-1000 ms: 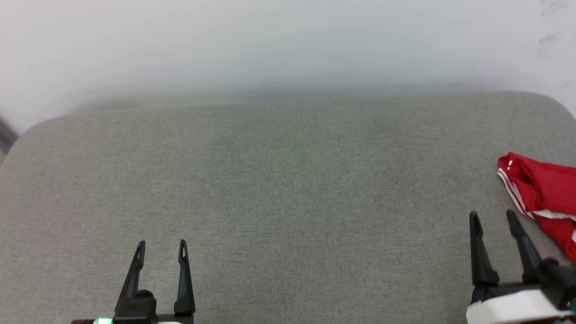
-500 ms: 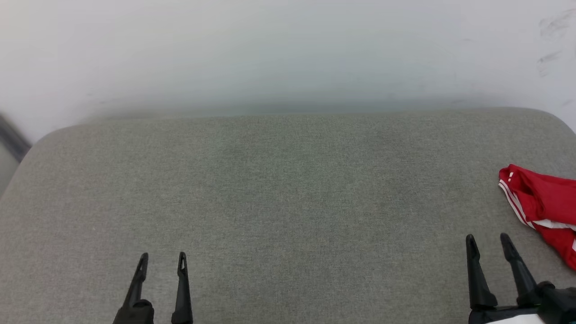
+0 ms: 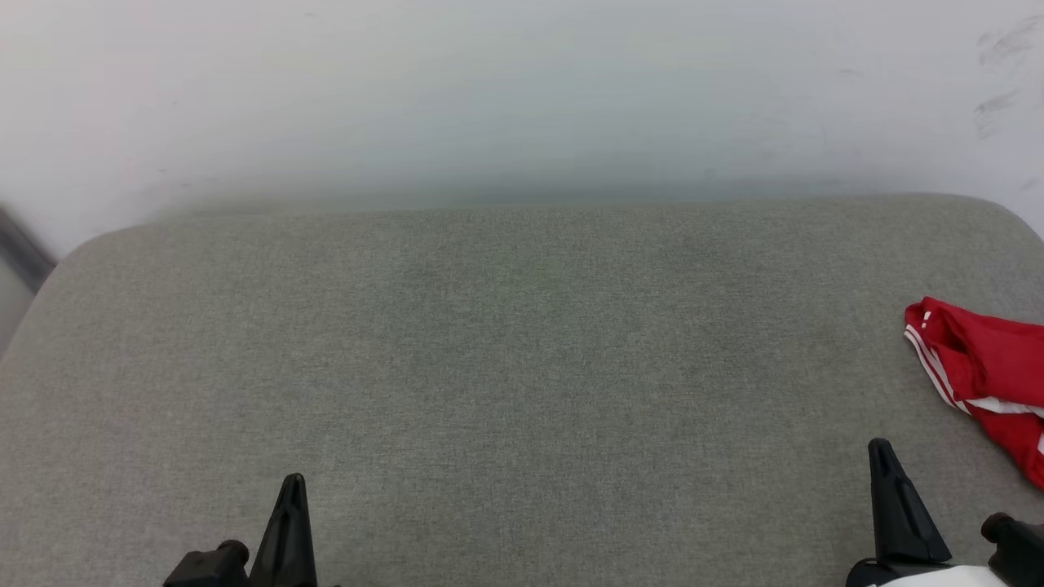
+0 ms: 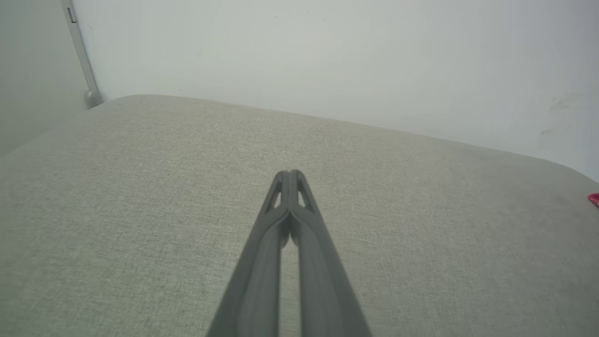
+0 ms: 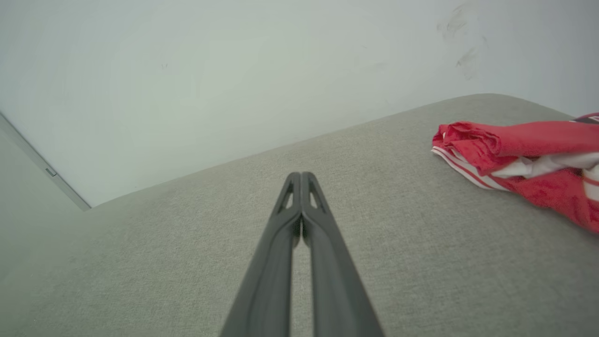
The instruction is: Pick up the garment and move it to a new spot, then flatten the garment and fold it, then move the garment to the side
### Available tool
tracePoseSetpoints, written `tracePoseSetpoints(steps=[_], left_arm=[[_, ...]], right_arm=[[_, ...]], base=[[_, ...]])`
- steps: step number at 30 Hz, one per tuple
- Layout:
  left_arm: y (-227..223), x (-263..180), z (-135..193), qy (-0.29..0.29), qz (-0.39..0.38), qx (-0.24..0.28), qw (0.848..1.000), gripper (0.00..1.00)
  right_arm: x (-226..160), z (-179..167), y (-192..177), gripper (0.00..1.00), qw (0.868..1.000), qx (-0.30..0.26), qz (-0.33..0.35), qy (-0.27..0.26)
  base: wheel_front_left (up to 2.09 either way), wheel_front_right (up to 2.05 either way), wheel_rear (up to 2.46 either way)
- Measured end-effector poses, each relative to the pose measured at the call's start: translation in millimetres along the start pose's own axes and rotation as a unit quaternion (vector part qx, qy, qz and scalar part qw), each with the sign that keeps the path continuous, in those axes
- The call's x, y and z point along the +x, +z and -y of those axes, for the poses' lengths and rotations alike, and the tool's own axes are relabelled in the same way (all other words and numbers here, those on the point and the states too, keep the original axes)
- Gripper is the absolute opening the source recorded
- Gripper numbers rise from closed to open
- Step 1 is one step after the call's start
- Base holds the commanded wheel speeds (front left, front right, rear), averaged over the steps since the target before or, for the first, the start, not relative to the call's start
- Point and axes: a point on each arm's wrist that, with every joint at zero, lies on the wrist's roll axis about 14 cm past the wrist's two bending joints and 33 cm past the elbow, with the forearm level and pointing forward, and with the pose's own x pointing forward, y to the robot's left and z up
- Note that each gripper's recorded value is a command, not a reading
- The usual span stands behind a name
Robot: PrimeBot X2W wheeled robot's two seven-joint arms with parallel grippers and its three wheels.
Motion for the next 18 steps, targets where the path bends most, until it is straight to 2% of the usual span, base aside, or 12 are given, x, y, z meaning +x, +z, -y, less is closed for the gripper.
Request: tracePoseSetpoints(steps=[8, 18], left_arm=[[-5, 8, -3, 0.006, -0.019, -0.078, 0.997, 0.0], [-10, 16, -6, 0.012, -0.037, -0.165, 0.986, 0.0]], right_arm=[[6, 3, 0, 0.0, 0.997, 0.072, -0.001, -0.012], [12, 7, -1, 0.0, 0.988, 0.15, -0.007, -0.024]], base=[[0.0, 0.0, 0.0], [0.0, 0.0, 0.0]])
